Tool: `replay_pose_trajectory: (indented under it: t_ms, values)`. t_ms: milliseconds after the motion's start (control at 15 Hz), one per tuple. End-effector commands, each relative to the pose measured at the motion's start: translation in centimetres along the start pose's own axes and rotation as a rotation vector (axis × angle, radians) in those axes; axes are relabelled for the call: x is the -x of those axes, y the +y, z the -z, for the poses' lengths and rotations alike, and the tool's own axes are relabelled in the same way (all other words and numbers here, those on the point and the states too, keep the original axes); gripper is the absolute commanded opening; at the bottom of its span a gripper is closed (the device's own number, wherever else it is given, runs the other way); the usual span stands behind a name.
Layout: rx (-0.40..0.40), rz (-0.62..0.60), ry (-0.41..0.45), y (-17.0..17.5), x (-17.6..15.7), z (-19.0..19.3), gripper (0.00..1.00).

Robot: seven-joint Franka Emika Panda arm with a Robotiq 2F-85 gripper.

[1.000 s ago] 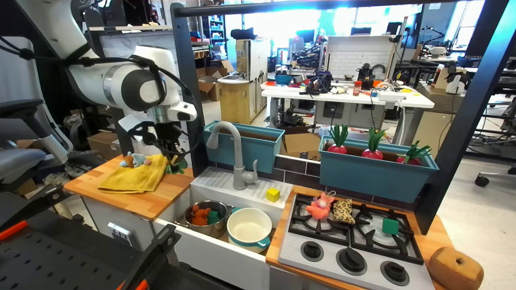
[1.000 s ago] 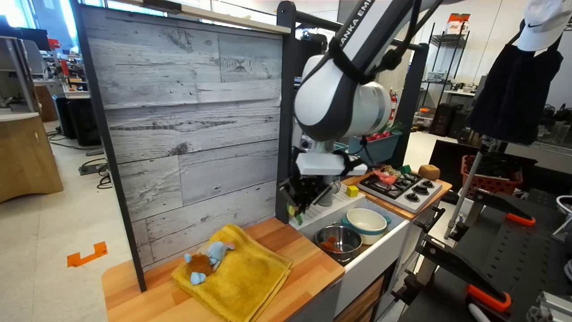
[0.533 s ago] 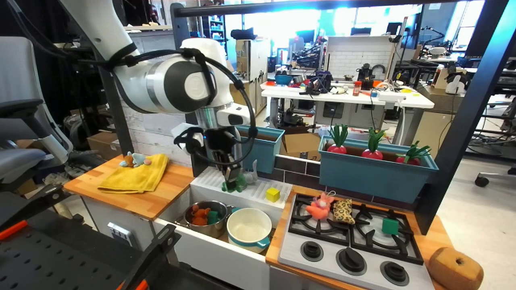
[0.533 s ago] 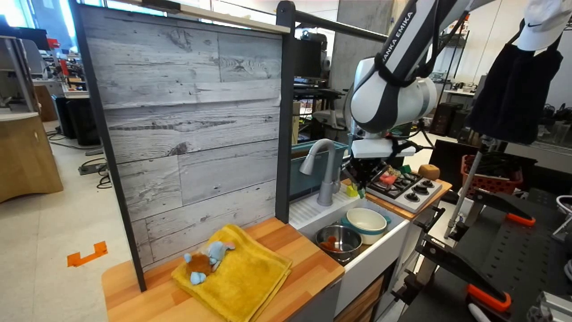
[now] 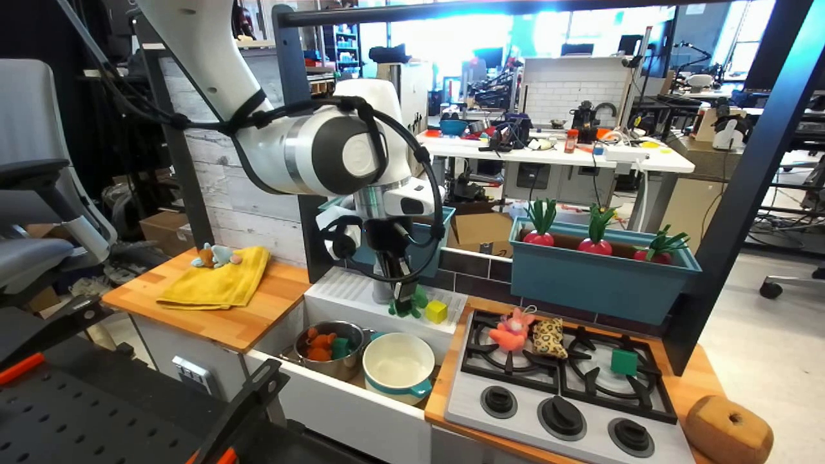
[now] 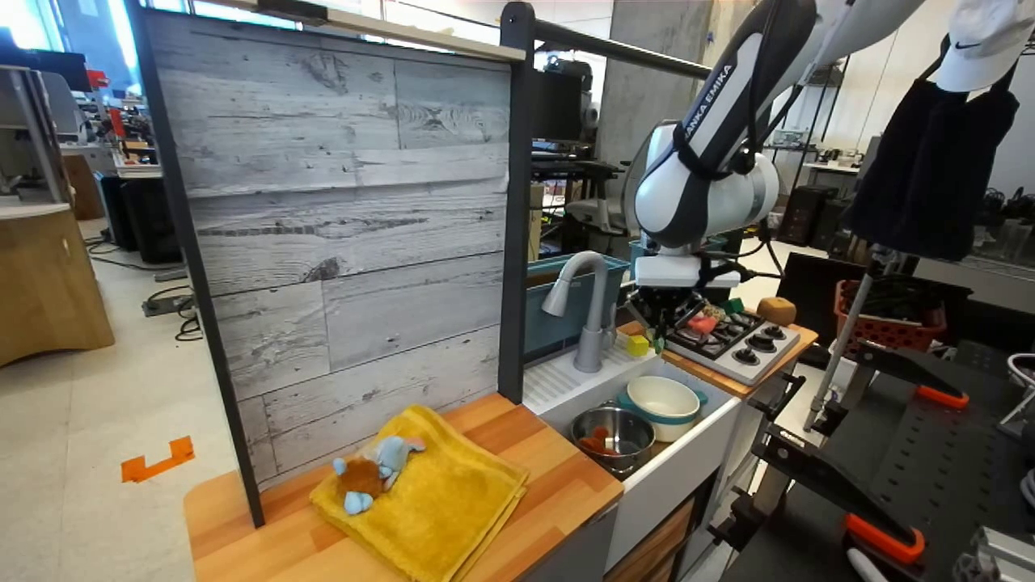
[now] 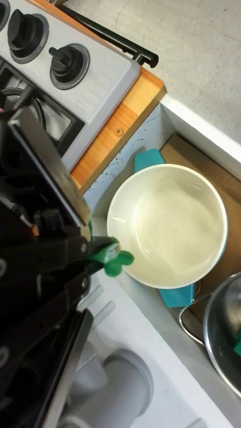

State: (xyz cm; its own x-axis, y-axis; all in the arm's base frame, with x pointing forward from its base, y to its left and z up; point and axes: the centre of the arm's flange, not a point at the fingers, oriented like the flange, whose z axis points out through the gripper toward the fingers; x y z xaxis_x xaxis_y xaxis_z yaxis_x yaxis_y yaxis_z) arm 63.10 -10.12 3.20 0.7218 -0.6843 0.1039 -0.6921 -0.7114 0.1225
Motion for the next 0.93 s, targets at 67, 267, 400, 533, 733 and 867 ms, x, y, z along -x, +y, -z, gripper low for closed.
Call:
replay_pose_trajectory:
  t_ms: [67, 267, 400, 533, 733, 867]
  values:
    - [-0.021, -0.056, -0.002, -0.7, -1.5, 0.3, 0.54]
    - [-0.011, 0.000, 0.007, -1.7, 0.6, 2.6, 0.73]
    - [-0.037, 0.068, 0.039, -2.9, 3.1, 4.2, 0.86]
    - [-0.072, 0.198, 0.066, -5.1, 7.5, 5.5, 0.98]
    - [-0.106, 0.361, 0.101, -9.4, 14.3, 6.6, 1.00]
    - [-0.150, 0.469, 0.125, -12.5, 19.5, 7.7, 1.00]
